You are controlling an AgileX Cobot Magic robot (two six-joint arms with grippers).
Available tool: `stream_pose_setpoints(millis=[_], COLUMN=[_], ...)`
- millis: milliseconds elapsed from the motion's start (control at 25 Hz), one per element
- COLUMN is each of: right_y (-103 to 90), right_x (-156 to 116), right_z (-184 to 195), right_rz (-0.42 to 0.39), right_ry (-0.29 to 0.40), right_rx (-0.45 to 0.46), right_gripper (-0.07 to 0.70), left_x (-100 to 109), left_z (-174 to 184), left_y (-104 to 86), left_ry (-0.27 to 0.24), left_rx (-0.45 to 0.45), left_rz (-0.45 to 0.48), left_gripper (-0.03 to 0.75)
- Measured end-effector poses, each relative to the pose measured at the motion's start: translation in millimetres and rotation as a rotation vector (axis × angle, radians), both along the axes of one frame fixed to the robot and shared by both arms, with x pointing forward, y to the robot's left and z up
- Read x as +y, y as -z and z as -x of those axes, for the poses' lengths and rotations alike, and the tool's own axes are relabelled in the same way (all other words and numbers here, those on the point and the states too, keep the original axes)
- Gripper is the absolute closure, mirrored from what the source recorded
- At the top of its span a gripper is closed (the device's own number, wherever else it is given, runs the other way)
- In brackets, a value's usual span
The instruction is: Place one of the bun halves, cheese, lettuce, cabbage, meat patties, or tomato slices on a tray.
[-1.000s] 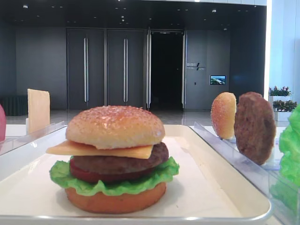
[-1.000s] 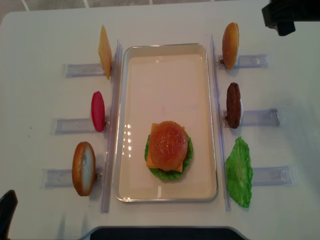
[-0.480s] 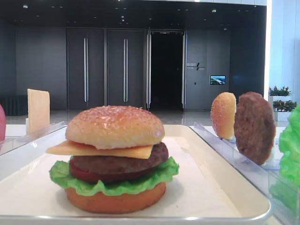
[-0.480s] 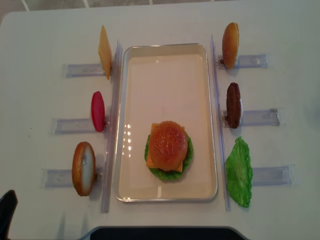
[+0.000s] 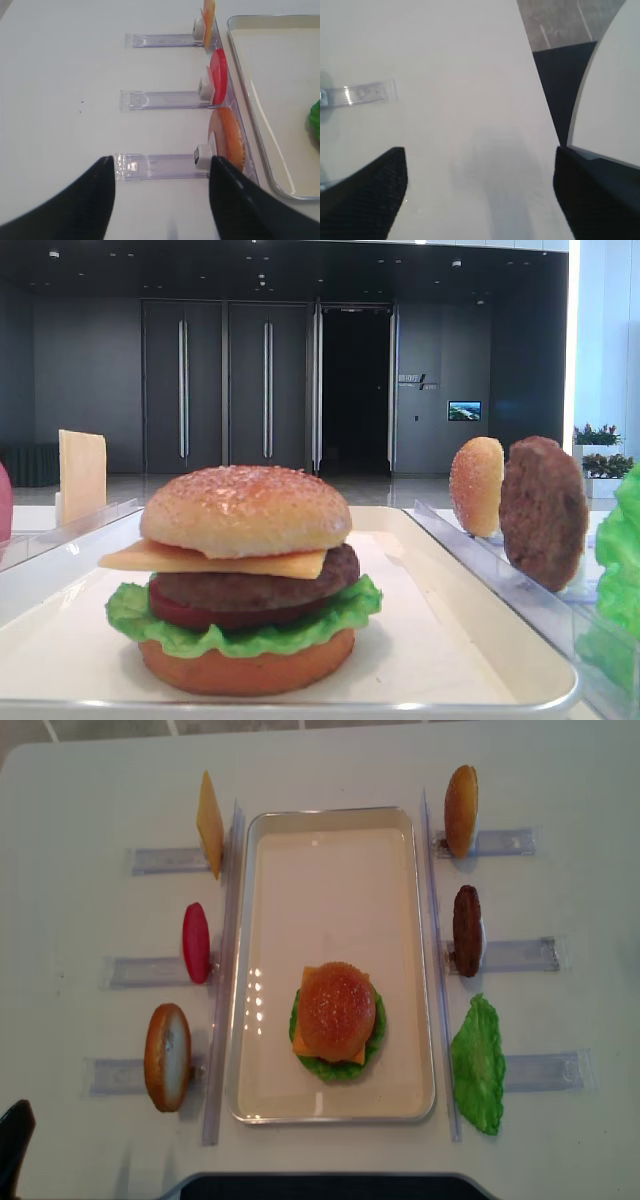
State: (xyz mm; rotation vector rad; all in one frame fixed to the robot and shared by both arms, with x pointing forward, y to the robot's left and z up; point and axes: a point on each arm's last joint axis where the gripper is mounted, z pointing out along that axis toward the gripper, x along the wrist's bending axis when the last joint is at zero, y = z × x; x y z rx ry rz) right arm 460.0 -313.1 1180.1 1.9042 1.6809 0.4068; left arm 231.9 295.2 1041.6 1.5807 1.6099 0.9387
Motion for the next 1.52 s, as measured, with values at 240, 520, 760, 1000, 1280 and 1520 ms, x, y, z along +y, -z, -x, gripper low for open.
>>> stream_pose_setpoints(millis=[240, 520, 760, 1000, 1280, 1520], right_y=[-5.4, -10.4, 8.8, 45.4, 83.6, 89.4], right_x=[9.9, 5.3, 2.0, -0.2, -2.0, -1.8], right_z=[45.0, 112.6, 151.5, 178.0, 207.5, 234.1], right_rz=[-0.003, -0.009, -0.010, -0.011, -0.022, -0.063], right_ry=[-0.071, -0.094, -0.101, -0.105, -0.112, -0.122], right_rx=[-0.100, -0.321, -0.405, -0.432, -0.515, -0.634], right_gripper=[0.038, 0.039, 0.040, 0.041, 0.041, 0.041], left_x=[0.0, 0.0, 0.0, 0.0, 0.0, 0.0], left_z=[0.0, 0.0, 0.0, 0.0, 0.0, 0.0], left_y=[0.0, 0.0, 0.0, 0.0, 0.0, 0.0], left_ry=[0.000, 0.000, 0.000, 0.000, 0.000, 0.000], left_rx=[0.000, 0.000, 0.000, 0.000, 0.000, 0.000], left_rz=[0.000, 0.000, 0.000, 0.000, 0.000, 0.000], left_gripper=[0.263, 0.263, 0.263, 0.263, 0.263, 0.263])
